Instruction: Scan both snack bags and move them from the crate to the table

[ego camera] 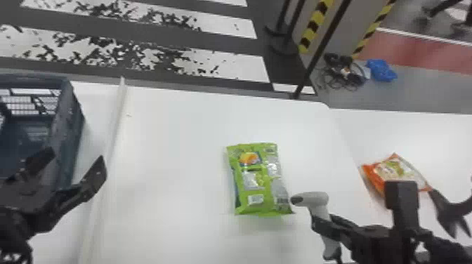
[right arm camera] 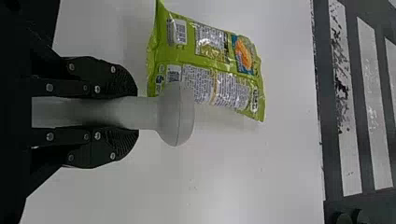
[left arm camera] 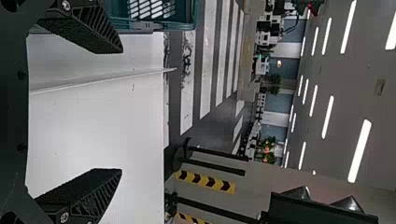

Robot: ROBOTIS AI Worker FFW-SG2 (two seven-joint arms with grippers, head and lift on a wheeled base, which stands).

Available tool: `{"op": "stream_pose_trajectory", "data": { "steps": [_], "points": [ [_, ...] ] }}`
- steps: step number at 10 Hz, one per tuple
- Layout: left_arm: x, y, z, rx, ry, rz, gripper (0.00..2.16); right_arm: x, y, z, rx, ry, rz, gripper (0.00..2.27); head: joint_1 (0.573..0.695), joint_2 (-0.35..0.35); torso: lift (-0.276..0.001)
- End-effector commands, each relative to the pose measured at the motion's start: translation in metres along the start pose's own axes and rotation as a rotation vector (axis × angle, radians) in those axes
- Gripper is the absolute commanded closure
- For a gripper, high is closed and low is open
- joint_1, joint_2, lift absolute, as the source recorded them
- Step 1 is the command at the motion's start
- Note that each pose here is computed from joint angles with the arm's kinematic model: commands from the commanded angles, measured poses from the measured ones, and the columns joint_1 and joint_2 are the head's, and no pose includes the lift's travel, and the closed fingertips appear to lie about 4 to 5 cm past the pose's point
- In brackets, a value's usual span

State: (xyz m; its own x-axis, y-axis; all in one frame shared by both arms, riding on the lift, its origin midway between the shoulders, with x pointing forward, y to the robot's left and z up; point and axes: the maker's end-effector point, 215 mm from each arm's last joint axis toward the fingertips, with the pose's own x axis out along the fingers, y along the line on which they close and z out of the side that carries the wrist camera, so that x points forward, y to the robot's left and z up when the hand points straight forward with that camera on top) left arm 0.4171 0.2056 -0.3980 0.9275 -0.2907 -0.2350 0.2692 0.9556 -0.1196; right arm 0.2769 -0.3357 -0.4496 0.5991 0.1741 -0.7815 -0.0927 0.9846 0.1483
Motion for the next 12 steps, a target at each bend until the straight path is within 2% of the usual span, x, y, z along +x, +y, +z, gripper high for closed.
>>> {"op": "stream_pose_trajectory", "data": {
  "steps": [1, 5, 9, 12],
  "points": [
    [-0.001, 0.0, 0.0, -0.001, -0.001, 0.0, 0.09, -0.004, 0.015, 0.002, 0.007, -0.001, 0.038, 2.25, 0.695, -0.219, -0.088],
    [-0.002, 0.001, 0.001, 0.0, -0.001, 0.003, 0.09, 0.01, 0.032, -0.002, 0.011, 0.014, 0.086, 2.25, 0.695, -0.171, -0.088],
    [-0.002, 0.002, 0.001, 0.0, -0.005, 0.005, 0.09, 0.019, 0.032, -0.003, 0.019, 0.021, 0.094, 2.25, 0.695, -0.155, -0.088],
    [-0.004, 0.003, 0.0, 0.001, -0.005, 0.007, 0.09, 0.018, 0.013, 0.017, 0.031, -0.032, 0.073, 2.25, 0.695, -0.156, -0.088]
  ]
}}
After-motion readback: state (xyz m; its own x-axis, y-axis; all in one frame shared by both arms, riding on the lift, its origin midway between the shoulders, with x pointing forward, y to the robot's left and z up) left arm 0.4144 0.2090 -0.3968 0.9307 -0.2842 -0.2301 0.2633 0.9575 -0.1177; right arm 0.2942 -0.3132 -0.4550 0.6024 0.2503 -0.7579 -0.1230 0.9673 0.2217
